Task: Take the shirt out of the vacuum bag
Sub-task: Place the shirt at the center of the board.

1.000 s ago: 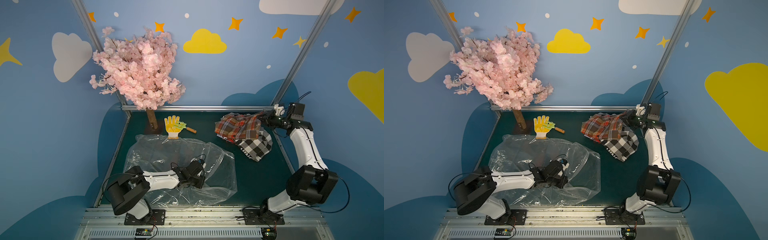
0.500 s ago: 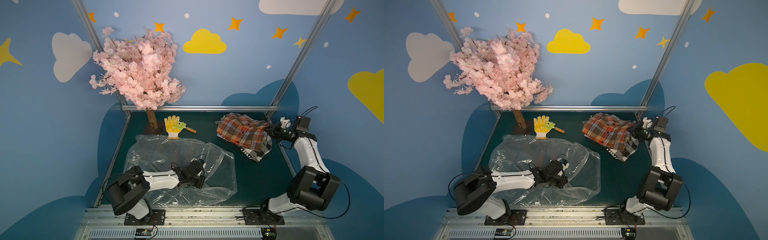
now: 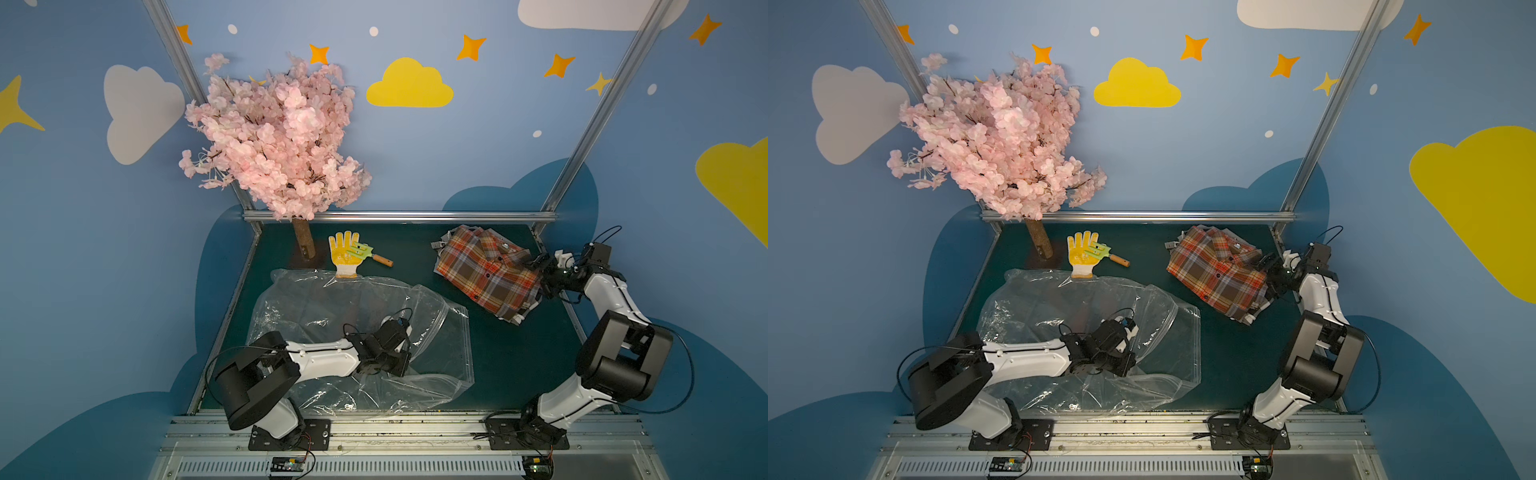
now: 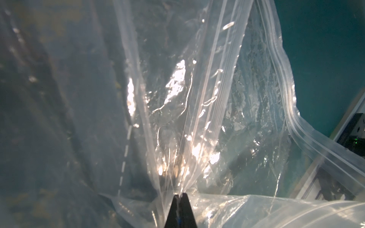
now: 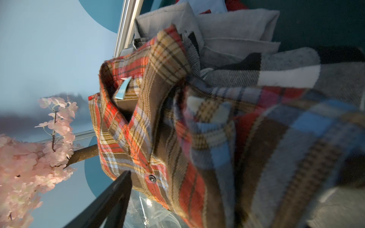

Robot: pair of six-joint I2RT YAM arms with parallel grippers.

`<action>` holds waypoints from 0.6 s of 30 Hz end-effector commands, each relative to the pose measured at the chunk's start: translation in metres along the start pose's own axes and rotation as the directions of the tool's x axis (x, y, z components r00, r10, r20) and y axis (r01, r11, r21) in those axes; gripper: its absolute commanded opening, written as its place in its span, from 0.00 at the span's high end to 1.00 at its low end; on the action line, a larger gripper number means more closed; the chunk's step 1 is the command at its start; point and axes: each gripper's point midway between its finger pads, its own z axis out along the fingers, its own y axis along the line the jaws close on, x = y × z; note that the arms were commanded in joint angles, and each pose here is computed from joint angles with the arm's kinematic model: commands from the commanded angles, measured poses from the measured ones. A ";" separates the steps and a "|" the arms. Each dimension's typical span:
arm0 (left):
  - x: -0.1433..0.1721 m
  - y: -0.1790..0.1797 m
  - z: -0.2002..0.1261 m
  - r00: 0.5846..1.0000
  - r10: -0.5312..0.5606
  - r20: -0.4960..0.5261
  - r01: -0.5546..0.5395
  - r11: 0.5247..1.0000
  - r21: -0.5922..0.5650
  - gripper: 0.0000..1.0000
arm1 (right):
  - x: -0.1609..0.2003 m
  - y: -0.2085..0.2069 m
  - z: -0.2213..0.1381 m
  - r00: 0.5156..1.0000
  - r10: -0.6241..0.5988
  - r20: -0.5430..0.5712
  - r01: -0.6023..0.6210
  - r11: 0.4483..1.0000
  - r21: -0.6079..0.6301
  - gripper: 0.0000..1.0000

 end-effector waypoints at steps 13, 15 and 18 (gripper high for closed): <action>-0.015 0.014 -0.002 1.000 -0.020 -0.011 0.019 0.999 -0.050 0.97 | -0.019 -0.005 -0.074 0.967 0.004 0.253 -0.016 0.999 0.048 0.11; -0.017 0.019 -0.003 1.000 -0.028 -0.007 0.028 0.998 -0.058 0.97 | -0.009 0.001 -0.082 0.965 -0.005 0.260 -0.004 0.999 0.036 0.11; -0.021 0.022 -0.007 0.999 -0.035 0.005 0.036 0.998 -0.060 0.97 | 0.009 0.010 -0.093 0.960 -0.036 0.277 0.031 0.999 0.025 0.11</action>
